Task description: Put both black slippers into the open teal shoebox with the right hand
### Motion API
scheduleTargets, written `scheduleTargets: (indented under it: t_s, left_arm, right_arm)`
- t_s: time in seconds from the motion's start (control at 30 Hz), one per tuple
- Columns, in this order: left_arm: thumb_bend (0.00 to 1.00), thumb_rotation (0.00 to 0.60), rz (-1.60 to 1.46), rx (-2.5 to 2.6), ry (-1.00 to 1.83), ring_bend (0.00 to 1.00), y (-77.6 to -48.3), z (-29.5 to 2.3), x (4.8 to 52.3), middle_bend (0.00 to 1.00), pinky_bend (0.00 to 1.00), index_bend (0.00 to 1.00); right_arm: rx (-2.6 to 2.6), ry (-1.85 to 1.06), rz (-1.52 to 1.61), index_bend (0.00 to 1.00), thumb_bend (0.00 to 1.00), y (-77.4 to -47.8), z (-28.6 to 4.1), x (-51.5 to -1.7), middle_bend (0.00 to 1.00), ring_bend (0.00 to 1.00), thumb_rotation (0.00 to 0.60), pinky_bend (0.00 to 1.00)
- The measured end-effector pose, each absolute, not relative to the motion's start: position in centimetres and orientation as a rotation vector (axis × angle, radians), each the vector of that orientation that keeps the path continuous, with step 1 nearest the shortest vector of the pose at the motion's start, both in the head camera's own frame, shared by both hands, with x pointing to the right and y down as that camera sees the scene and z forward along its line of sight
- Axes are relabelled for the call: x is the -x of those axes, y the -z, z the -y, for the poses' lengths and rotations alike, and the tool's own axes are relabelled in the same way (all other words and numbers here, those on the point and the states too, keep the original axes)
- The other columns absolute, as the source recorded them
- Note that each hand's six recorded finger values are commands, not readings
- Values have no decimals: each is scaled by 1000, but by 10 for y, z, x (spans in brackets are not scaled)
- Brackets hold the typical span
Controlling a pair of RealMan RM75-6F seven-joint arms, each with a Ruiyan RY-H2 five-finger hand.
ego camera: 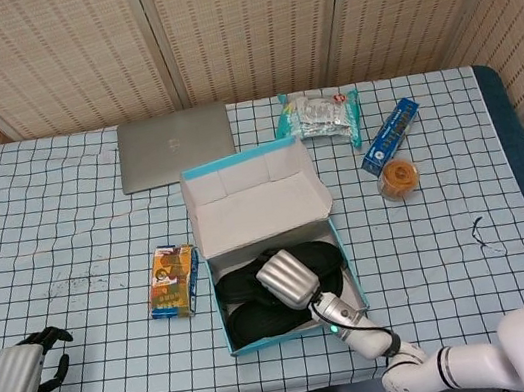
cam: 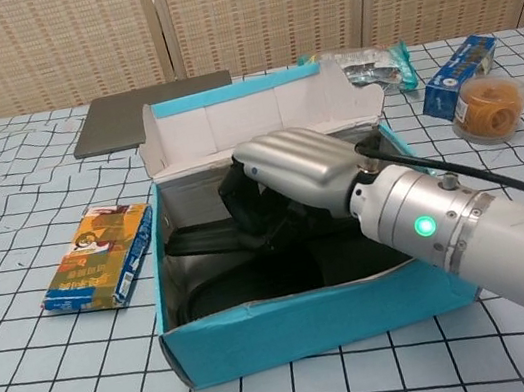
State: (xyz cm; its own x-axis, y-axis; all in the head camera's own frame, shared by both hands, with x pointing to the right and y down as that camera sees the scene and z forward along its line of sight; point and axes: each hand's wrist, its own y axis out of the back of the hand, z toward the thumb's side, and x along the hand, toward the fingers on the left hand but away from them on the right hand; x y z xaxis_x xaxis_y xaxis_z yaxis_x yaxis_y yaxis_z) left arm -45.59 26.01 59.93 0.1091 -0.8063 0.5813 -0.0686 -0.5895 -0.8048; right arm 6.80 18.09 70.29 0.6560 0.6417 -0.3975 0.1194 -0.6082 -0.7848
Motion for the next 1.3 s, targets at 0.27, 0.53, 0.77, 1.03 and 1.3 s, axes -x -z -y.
scheduleTargets:
  t_s: [0.27,0.53,0.77,1.03,1.3]
  left_arm:
    - [471,600,-858,1776,1531,420,-598,-260,456,388,601,409]
    - [470,600,-854,1775,1537,420,-600,-260,456,393,601,409]
    - [470,600,-844,1777,1539,420,-602,-261,455,393,601,409]
    - [470,600,-844,1775,1532,420,-601,-261,455,393,601,409]
    - [470,600,-850,1763,1514,420,-598,-260,453,390,601,409]
  right_arm:
    - [2113,-925,575,700,327,-714,-182,-76,589,437,600,510]
    - [2125,-872,656,700,326,-700,-172,-78,589,436,600,511]
    - [2160,-781,716,684,327,-672,-168,-81,588,409,600,501]
    - [2150,-714,732,622,327,-640,-166,-104,568,356,600,441]
    - [1799,-953,668,599,323,-628,-177,-198,567,357,600,439]
